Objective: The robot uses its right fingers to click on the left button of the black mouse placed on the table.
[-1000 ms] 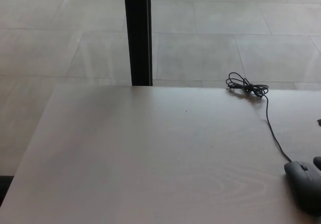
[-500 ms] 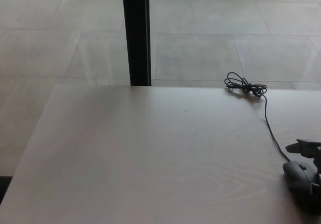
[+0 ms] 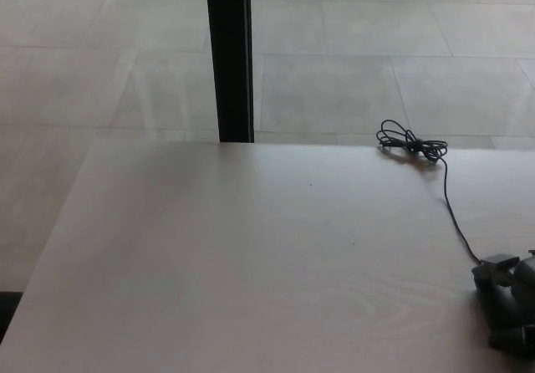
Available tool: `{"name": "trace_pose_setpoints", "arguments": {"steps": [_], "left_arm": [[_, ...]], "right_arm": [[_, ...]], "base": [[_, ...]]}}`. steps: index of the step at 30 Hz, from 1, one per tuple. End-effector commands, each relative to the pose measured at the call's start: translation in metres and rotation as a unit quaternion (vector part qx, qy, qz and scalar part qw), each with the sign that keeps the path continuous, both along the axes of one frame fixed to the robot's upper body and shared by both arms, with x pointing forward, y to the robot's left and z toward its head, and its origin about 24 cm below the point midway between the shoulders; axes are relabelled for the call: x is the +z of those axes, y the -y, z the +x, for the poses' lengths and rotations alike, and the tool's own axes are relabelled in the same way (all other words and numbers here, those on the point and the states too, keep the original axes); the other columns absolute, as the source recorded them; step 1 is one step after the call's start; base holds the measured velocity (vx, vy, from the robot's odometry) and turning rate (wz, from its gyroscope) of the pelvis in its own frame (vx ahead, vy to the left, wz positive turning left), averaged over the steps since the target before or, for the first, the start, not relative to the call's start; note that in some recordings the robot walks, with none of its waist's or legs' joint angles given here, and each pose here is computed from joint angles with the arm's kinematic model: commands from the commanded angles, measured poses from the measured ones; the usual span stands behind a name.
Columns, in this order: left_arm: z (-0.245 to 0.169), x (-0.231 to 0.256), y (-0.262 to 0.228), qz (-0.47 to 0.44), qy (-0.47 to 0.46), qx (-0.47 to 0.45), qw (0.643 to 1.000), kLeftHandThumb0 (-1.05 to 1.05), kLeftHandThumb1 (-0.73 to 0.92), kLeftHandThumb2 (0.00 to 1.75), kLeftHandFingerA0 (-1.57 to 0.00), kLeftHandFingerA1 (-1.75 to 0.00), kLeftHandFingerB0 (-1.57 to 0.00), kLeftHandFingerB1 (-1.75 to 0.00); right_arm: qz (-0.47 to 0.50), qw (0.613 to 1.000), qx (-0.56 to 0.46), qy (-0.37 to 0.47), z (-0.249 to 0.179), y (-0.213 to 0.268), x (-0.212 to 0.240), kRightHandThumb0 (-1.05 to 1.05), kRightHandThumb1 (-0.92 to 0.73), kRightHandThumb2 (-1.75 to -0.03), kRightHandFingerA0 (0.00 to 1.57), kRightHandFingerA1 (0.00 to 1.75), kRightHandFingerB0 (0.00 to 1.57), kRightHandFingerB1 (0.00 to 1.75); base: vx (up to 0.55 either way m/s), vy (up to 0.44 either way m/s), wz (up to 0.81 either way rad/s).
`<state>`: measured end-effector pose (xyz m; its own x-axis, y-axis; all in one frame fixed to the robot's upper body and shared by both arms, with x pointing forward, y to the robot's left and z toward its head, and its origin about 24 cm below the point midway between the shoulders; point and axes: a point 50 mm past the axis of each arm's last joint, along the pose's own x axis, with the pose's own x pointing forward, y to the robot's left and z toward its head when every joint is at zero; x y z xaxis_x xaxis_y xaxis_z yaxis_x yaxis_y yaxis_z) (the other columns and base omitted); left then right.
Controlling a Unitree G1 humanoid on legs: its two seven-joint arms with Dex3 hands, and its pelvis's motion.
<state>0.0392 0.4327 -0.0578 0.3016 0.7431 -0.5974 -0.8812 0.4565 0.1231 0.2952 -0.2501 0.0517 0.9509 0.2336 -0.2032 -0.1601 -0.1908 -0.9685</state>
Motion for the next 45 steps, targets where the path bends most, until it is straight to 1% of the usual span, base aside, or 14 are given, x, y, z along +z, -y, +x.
{"name": "trace_pose_setpoints", "arguments": {"steps": [1,2,11,12,15,16,17,29,35,39,41,43,44,45], "left_arm": [[0.0,0.009,-0.008,0.02,0.016,0.003,1.0,-0.78,0.73,1.11,-0.68,-0.76,-0.41,-0.56],[-0.002,0.007,-0.007,0.009,0.031,0.011,0.999,-0.8,0.92,0.7,-0.59,-0.69,-0.43,-0.43],[-0.004,0.006,-0.005,0.006,0.044,0.022,0.999,-0.79,0.92,0.71,-0.5,-0.63,-0.45,-0.45],[-0.004,0.006,-0.005,0.006,0.044,0.022,0.999,-0.79,0.92,0.74,-0.5,-0.66,-0.4,-0.45],[-0.005,0.006,-0.006,0.007,0.043,0.032,0.999,-0.77,0.92,0.71,-0.55,-0.64,-0.46,-0.46],[-0.005,0.006,-0.006,0.005,0.05,0.034,0.998,-0.77,0.92,0.72,-0.5,-0.63,-0.43,-0.46],[-0.005,0.006,-0.006,0.006,0.046,0.028,0.999,-0.77,0.92,0.74,-0.58,-0.65,-0.44,-0.44],[-0.004,0.005,-0.005,0.002,0.053,0.036,0.998,-0.81,0.92,0.72,-0.56,-0.67,-0.46,-0.46],[-0.003,0.005,-0.004,0.017,0.035,0.015,0.999,-0.81,0.92,0.76,-0.59,-0.67,-0.46,-0.46],[-0.001,0.005,-0.004,0.012,0.044,0.018,0.999,-0.79,0.92,0.73,-0.59,-0.67,-0.46,-0.46],[0.001,0.006,-0.004,0.021,0.039,0.018,0.999,-0.8,0.92,0.74,-0.61,-0.64,-0.49,-0.45],[0.002,0.006,-0.004,0.02,0.041,0.013,0.999,-0.81,0.92,0.76,-0.56,-0.64,-0.42,-0.44],[0.002,0.007,-0.004,0.02,0.041,0.007,0.999,-0.82,0.92,0.78,-0.52,-0.63,-0.42,-0.43],[0.002,0.007,-0.004,0.02,0.04,0.003,0.999,-0.82,0.92,0.78,-0.52,-0.63,-0.42,-0.43]], "right_arm": [[-0.038,0.999,0.017,-0.011,-0.002,0.005,0.001,-0.77,-0.85,-0.66,0.51,0.5,0.46,0.34],[-0.033,0.999,0.019,-0.013,-0.003,0.005,0.001,-0.77,-0.85,-0.66,0.53,0.5,0.47,0.35],[-0.02,1.0,0.017,-0.015,-0.002,0.009,-0.001,-0.78,-0.86,-0.66,0.55,0.59,0.46,0.35],[-0.012,1.0,0.006,-0.023,-0.002,0.011,-0.002,-0.78,-0.69,-1.07,0.49,0.64,0.39,0.5],[0.001,1.0,-0.002,-0.025,-0.003,0.012,-0.004,-0.8,-0.86,-0.66,0.53,0.53,0.47,0.35],[0.05,0.997,-0.041,-0.033,-0.006,0.018,-0.009,-0.77,-0.81,-0.68,0.8,1.44,0.46,0.36],[0.059,0.996,-0.05,-0.034,-0.007,0.02,-0.01,-0.77,-0.79,-0.7,0.83,1.55,0.48,0.37],[0.146,0.98,-0.117,-0.072,-0.025,0.04,-0.038,-0.81,-0.87,-0.68,0.77,1.4,0.46,0.36],[0.124,0.984,-0.101,-0.075,-0.03,0.037,-0.045,-0.86,-0.7,-0.83,0.86,0.97,0.46,0.43],[0.091,0.989,-0.071,-0.097,-0.031,0.036,-0.047,-0.78,-0.85,-0.66,0.75,1.13,0.46,0.37],[0.027,0.996,-0.025,-0.085,-0.027,0.035,-0.038,-0.81,-0.84,-0.66,0.64,0.62,0.48,0.37],[0.008,0.996,-0.019,-0.082,-0.025,0.035,-0.035,-0.82,-0.86,-0.66,0.58,0.57,0.46,0.35],[-0.011,0.997,-0.008,-0.082,-0.023,0.034,-0.031,-0.83,-0.72,-1.1,0.6,0.68,0.38,0.51],[-0.029,0.996,0.005,-0.083,-0.022,0.033,-0.026,-0.83,-0.72,-1.1,0.6,0.68,0.38,0.51]], "base": [[0.0,0.0,0.0],[0.0,0.0,0.0],[0.0,0.0,0.0],[0.0,0.0,0.0],[0.0,0.0,0.0],[0.0,0.0,0.0],[0.0,0.0,0.0],[0.0,0.0,0.0],[0.0,0.0,0.0],[0.0,0.0,0.0],[0.0,0.0,0.0],[0.0,0.0,0.0],[0.0,0.0,0.0],[0.0,0.0,0.0]]}}
